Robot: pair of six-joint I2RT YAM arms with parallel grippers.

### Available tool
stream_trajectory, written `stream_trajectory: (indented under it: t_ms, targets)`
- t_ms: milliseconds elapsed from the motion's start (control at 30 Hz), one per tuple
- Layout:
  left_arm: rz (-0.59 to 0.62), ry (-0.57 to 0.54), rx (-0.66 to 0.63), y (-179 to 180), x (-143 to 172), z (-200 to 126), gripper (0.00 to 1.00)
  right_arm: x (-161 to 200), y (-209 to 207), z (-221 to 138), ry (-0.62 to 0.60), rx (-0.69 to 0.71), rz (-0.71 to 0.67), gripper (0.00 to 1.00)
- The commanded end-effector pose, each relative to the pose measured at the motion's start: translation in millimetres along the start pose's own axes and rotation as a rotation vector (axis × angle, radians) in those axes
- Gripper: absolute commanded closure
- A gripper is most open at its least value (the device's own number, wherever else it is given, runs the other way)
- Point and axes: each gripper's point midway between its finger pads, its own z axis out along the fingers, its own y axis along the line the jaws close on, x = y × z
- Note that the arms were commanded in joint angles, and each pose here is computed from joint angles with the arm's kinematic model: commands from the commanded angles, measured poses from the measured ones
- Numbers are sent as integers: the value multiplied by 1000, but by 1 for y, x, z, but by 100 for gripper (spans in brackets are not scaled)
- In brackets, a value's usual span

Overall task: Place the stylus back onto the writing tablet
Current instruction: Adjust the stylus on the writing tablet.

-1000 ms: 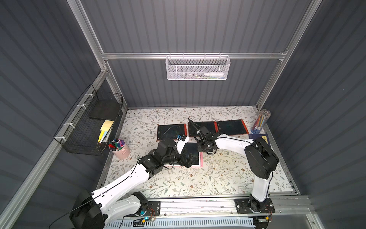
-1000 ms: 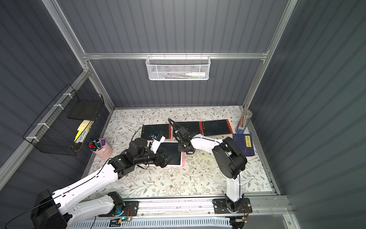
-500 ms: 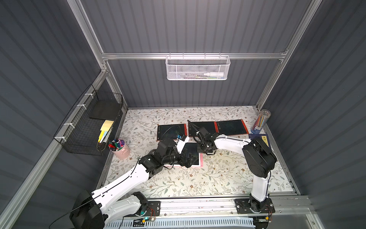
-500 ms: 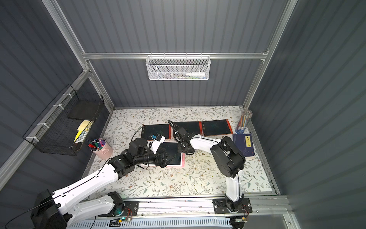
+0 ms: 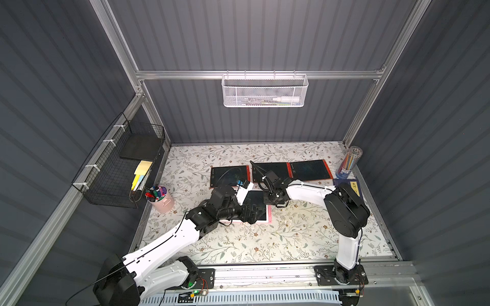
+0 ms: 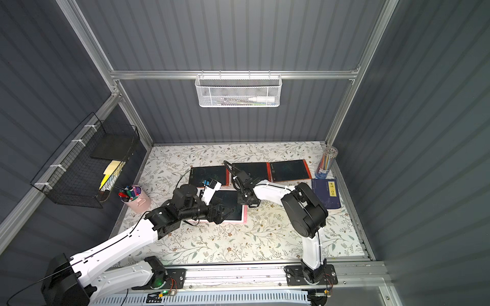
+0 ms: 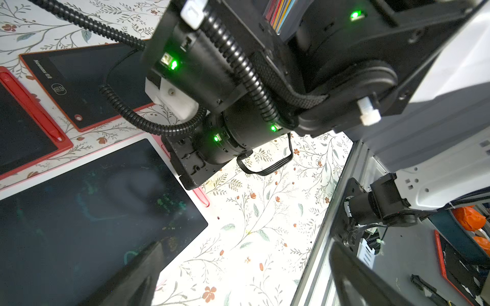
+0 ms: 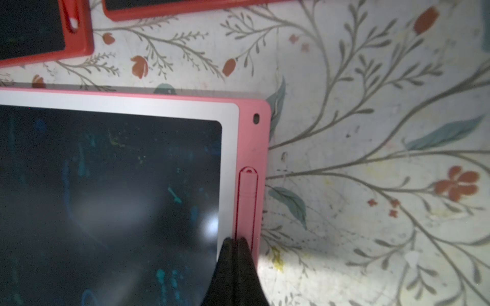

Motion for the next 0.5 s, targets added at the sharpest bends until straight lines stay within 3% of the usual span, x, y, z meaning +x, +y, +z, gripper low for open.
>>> stream_trajectory:
  t_ms: [0, 333, 467]
  targets:
    - [24, -18, 15, -3, -7, -2, 1, 18, -10, 10, 70, 50, -2, 100]
    - [37, -130, 20, -16, -44, -19, 1, -30, 12, -45, -117, -64, -15, 100]
    - [55, -200, 18, -23, -71, -26, 1, -43, 7, -72, -177, -65, -35, 94]
